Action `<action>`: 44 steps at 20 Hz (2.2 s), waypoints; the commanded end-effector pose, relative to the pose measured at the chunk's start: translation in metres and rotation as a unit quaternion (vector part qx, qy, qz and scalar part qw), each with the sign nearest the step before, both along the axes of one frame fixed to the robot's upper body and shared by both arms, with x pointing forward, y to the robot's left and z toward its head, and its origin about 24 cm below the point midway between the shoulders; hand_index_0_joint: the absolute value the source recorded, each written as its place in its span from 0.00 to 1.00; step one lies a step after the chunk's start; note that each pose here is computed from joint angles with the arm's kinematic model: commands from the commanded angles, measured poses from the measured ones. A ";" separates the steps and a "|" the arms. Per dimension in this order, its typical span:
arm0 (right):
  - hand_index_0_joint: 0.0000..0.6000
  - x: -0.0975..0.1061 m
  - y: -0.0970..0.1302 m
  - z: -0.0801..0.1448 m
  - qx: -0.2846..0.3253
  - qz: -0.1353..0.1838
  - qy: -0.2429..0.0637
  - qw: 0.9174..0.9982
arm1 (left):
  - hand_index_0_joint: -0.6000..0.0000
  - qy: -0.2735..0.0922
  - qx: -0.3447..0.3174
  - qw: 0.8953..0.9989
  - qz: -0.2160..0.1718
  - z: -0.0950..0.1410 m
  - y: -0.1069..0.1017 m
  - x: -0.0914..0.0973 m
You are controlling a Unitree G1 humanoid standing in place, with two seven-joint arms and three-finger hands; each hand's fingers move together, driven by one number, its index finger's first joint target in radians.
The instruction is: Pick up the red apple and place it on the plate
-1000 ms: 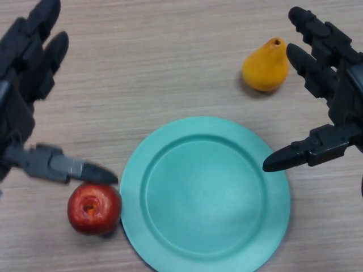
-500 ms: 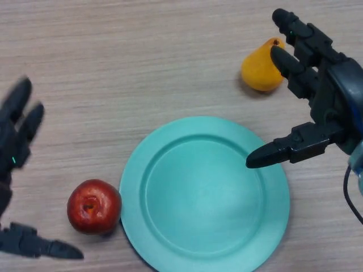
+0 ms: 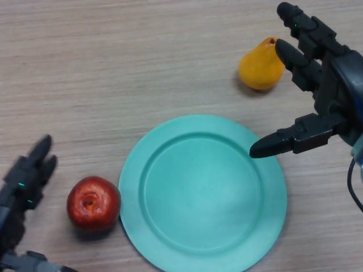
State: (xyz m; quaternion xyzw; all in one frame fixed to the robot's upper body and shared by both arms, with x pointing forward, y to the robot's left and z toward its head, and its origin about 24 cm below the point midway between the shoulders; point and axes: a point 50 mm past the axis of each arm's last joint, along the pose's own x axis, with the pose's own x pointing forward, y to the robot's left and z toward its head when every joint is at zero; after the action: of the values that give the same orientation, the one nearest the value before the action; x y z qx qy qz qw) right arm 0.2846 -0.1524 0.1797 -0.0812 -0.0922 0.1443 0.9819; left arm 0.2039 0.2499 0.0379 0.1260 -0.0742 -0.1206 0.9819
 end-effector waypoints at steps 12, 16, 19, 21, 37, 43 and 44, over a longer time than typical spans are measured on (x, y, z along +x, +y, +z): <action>0.00 -0.010 -0.019 0.041 -0.047 -0.038 -0.120 0.991 | 0.00 -0.116 0.070 0.990 0.046 0.020 0.017 0.032; 0.00 -0.014 -0.017 0.042 -0.034 -0.043 -0.118 0.991 | 0.00 -0.163 0.118 0.978 0.055 0.054 0.029 0.029; 0.00 -0.017 -0.015 0.042 -0.037 -0.043 -0.116 0.992 | 0.00 -0.205 0.091 0.973 0.054 0.085 0.021 0.028; 0.00 -0.019 -0.015 0.044 -0.037 -0.043 -0.115 0.992 | 0.00 -0.211 0.088 0.973 0.025 0.093 -0.001 0.034; 0.00 -0.032 -0.031 0.047 -0.034 -0.067 -0.119 0.990 | 1.00 -0.086 0.166 0.981 -0.052 0.043 -0.111 0.075; 0.00 -0.024 -0.020 0.052 -0.031 -0.057 -0.129 0.989 | 1.00 -0.112 0.113 0.986 0.043 0.083 -0.083 0.071; 0.00 -0.022 -0.020 0.054 -0.024 -0.053 -0.131 0.990 | 1.00 -0.115 0.082 0.989 0.048 0.099 -0.075 0.069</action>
State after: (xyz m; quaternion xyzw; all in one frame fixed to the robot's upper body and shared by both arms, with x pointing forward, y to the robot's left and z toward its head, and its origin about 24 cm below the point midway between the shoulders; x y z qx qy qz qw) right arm 0.2708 -0.1678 0.2014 -0.1222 -0.1139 0.1003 0.9808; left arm 0.2740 0.1653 0.1039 0.2276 -0.0837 -0.0879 0.9662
